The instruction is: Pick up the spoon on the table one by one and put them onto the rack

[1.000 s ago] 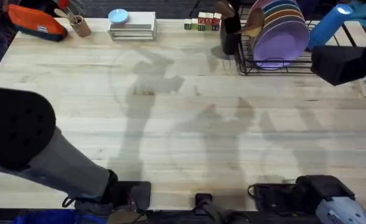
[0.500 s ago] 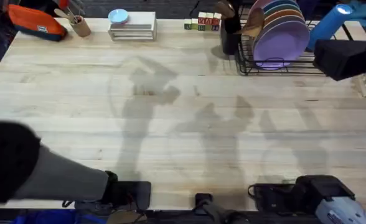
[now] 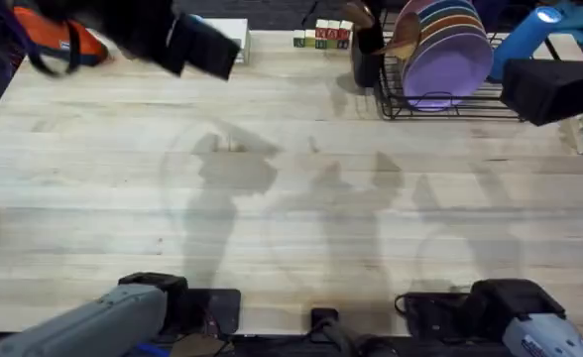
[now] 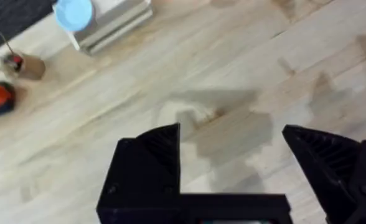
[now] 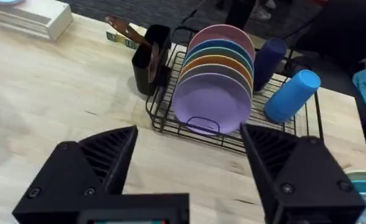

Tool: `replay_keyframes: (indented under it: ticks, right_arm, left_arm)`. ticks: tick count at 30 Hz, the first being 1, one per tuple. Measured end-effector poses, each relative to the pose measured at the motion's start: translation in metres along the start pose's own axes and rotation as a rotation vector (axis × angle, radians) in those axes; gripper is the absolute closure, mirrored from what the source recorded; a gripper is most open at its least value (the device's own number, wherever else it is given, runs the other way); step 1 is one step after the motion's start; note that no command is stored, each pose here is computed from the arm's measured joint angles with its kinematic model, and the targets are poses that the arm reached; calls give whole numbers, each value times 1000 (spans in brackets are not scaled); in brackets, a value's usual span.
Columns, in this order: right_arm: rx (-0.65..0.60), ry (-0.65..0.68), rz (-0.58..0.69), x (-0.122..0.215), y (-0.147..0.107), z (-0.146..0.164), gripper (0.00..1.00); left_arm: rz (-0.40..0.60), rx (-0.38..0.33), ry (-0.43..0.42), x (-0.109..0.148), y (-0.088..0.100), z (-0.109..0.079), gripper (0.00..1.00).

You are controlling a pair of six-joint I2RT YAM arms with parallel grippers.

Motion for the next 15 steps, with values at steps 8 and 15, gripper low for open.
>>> replay_keyframes:
  ticks: [8, 15]
  right_arm:
    - [0, 1, 2, 0, 0, 0, 8]
    - [-6, 1, 3, 0, -1, 0, 8]
  left_arm:
    - [53, 214, 180, -12, -45, 17, 6]
    - [93, 326, 211, -24, -50, 22, 7]
Point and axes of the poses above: each hand's point on the last joint's axis, 136 mm out from that joint toward the fingers, its own x axis back along the fingers, its own z axis along the line the jaws close on, y = z × x, the point moved 4 cm from there along x, back along the fingers, and after that the axes turned 9 degrees about x, right-handed, at the moved point
